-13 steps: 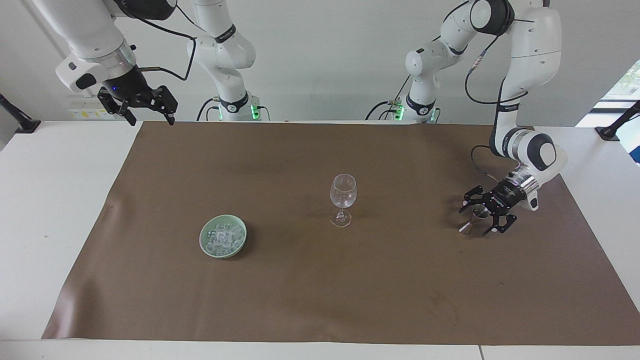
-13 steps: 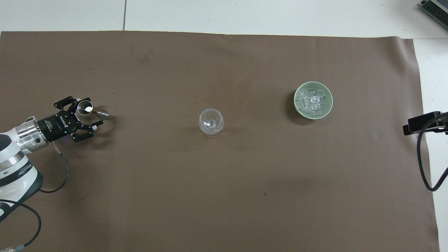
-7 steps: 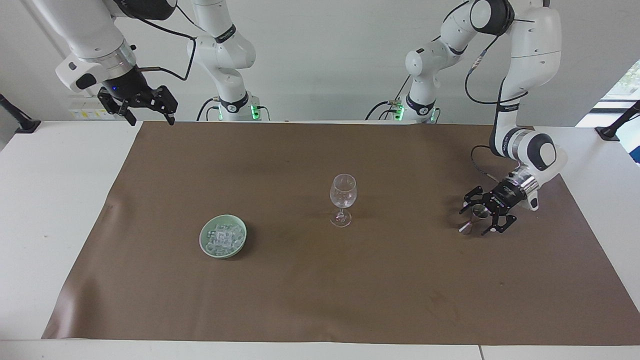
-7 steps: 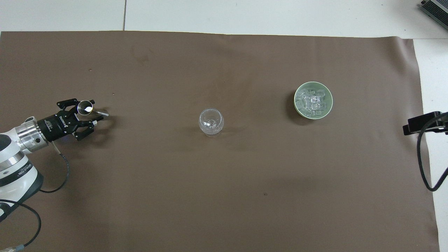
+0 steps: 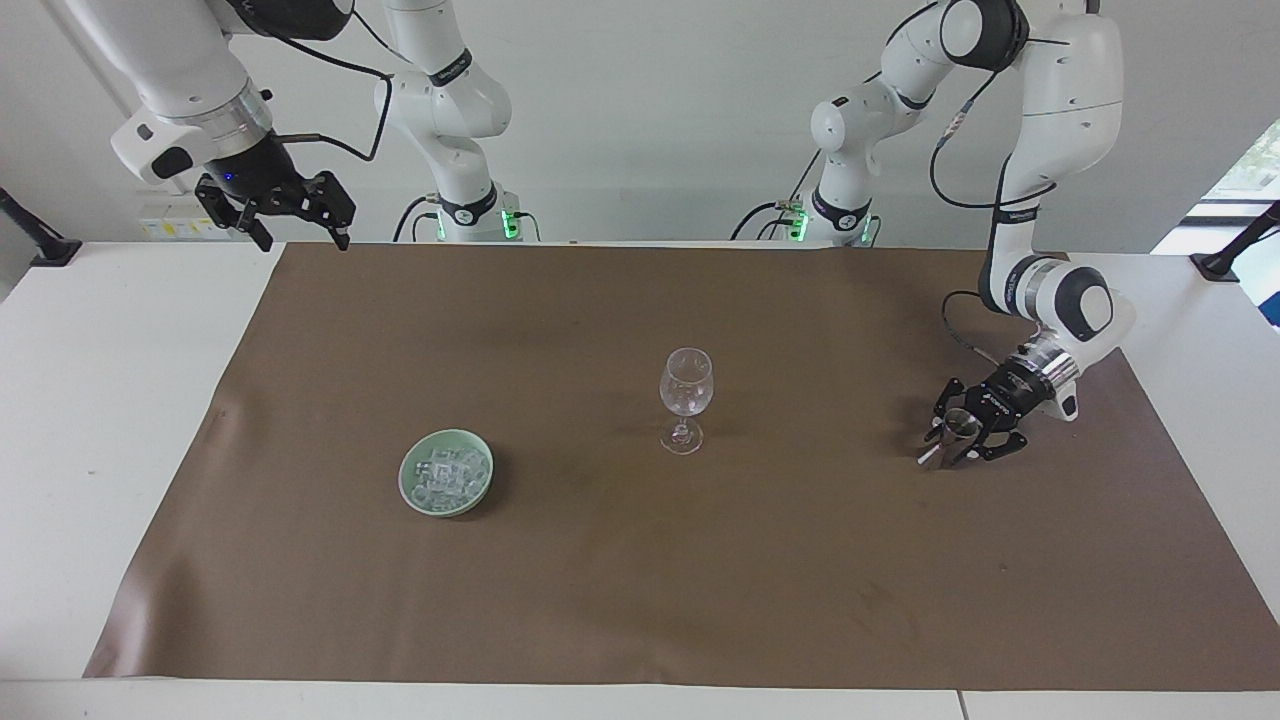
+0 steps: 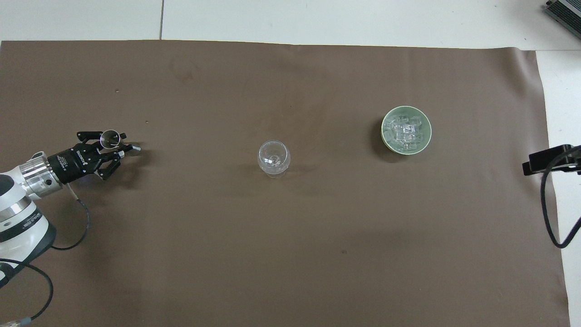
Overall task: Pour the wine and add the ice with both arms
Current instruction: 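Close the left gripper on the silver cup and lift it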
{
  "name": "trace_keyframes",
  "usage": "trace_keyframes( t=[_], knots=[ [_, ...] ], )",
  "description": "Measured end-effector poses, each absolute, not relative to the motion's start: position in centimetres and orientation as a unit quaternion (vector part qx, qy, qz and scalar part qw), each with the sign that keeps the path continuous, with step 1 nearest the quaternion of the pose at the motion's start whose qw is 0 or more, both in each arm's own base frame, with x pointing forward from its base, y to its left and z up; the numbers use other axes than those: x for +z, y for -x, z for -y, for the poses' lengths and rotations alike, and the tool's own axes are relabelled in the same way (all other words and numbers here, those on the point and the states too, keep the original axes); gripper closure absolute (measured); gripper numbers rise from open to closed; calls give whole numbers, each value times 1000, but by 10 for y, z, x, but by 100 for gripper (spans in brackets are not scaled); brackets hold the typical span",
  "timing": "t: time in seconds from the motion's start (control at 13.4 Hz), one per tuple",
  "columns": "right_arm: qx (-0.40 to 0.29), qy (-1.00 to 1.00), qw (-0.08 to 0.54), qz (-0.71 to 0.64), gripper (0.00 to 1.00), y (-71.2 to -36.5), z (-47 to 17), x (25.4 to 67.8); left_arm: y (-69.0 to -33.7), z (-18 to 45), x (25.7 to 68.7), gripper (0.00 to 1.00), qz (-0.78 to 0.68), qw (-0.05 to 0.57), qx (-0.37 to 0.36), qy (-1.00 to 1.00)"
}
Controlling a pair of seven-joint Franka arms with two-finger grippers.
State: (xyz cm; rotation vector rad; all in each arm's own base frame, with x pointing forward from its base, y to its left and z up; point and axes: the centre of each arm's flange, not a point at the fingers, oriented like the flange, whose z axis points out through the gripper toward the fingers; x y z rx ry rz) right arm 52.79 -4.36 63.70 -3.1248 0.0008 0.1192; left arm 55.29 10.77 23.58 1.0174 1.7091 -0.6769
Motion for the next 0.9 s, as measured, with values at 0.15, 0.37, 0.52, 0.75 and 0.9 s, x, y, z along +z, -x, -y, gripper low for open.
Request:
trace_keyframes(
  t=[0.15, 0.37, 0.52, 0.75, 0.9],
  knots=[
    [38, 999, 7, 0, 0, -528, 44, 637, -553, -108, 236, 74, -706, 497, -279, -420],
    [38, 999, 7, 0, 0, -528, 44, 637, -553, -109, 236, 79, -707, 497, -279, -419],
    [38, 999, 7, 0, 0, -528, 44, 637, -553, -109, 236, 79, -707, 497, -279, -419],
    [38, 999, 7, 0, 0, -528, 44, 637, -554, -107, 236, 79, -706, 497, -279, -420],
    [38, 999, 7, 0, 0, -528, 44, 637, -557, -102, 239, 79, -702, 498, -280, -425]
  ],
)
